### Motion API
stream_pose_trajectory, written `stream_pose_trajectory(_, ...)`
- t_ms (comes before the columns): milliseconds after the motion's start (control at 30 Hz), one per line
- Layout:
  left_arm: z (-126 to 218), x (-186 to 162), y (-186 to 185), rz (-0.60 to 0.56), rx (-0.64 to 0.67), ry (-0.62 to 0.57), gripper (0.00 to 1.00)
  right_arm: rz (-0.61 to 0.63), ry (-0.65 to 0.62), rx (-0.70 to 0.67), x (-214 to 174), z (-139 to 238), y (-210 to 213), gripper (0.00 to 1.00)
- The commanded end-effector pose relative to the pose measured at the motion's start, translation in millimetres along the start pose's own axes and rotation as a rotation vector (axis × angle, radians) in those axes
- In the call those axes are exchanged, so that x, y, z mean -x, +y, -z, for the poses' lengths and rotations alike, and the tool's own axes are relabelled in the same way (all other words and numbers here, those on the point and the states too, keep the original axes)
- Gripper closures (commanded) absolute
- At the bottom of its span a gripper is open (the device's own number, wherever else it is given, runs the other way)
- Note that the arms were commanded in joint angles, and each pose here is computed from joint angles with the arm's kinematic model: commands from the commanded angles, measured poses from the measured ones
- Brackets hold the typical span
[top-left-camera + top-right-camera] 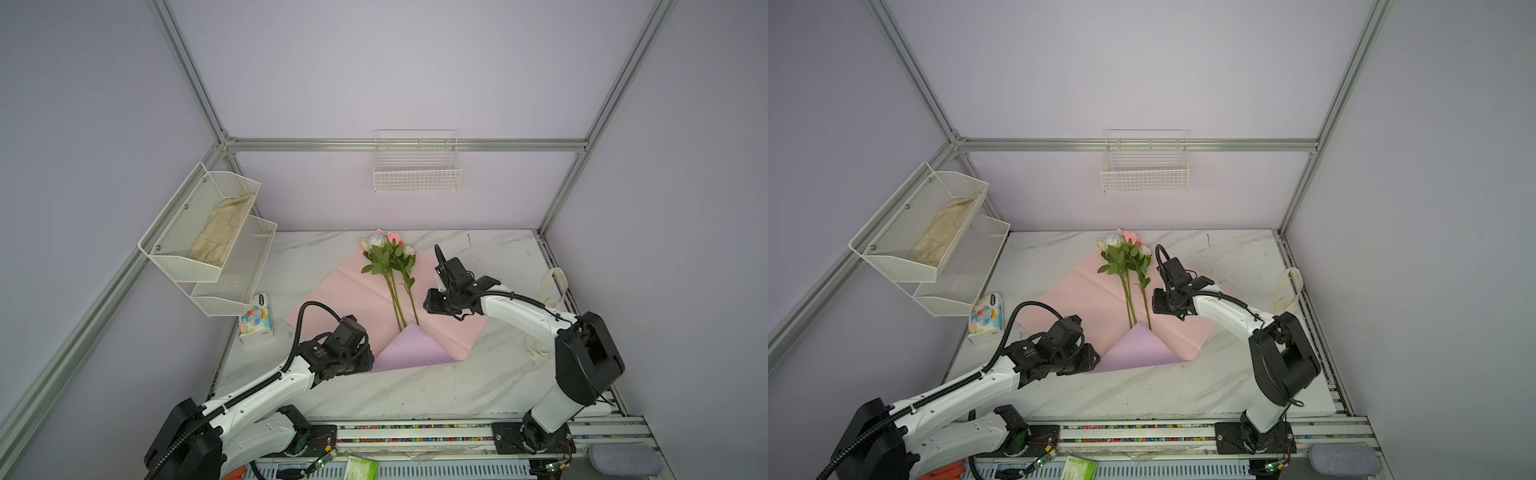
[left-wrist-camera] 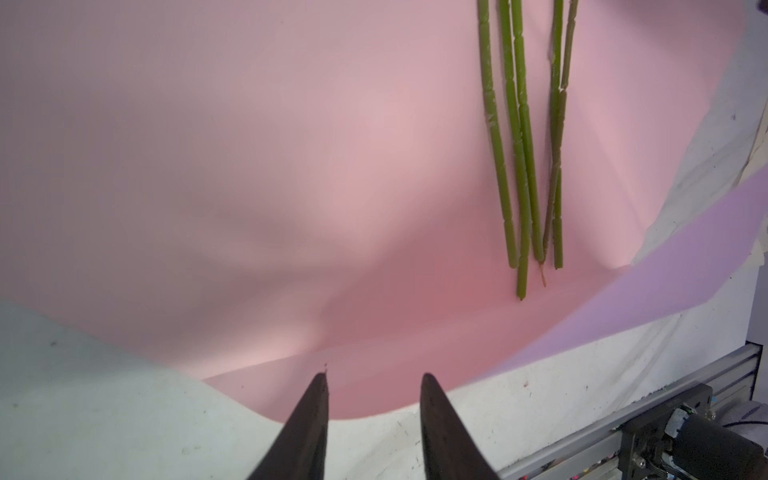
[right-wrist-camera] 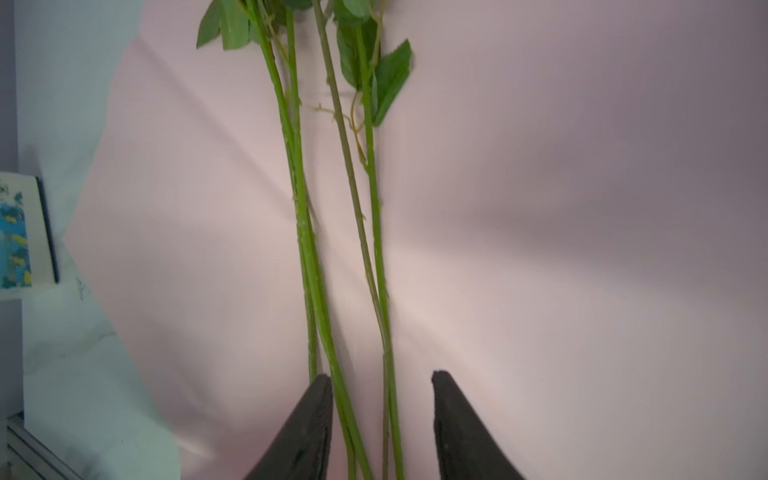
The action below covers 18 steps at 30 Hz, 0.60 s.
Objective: Tie the bouquet of fake flowers
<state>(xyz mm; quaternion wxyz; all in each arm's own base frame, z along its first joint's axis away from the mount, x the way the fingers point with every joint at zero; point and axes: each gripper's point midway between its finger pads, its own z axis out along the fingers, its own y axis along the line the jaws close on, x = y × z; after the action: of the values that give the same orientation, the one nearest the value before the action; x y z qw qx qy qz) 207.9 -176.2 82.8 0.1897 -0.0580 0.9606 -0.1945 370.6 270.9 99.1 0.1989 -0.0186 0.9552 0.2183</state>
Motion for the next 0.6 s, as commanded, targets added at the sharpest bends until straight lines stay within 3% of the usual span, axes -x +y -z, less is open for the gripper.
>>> stream_pose_trajectory(0, 18.0, 40.0, -15.8, -0.007, 0.036, -0.093, 0.58, 0.013, 0.064, 0.060, 8.6, -37.9, 5.4, 0.53)
stream_pose_trajectory(100, 19.2, 43.2, 11.7, 0.038, 0.157, -0.072, 0.57, 0.022, 0.130, 0.083, 3.9, -68.5, 5.8, 0.53)
stream_pose_trajectory(267, 22.0, 51.0, 40.5, 0.188, 0.122, -0.065, 0.51, 0.044, 0.184, 0.164, -6.9, -81.7, 22.4, 0.64)
stream_pose_trajectory(433, 28.8, 61.9, 75.2, 0.339, 0.130, -0.102, 0.44, 0.028, 0.202, 0.283, -21.0, -77.0, 40.8, 0.65)
stream_pose_trajectory(567, 28.6, 67.9, 89.6, 0.439, 0.066, -0.098, 0.41, 0.062, 0.225, 0.309, -28.4, -78.0, 45.0, 0.65)
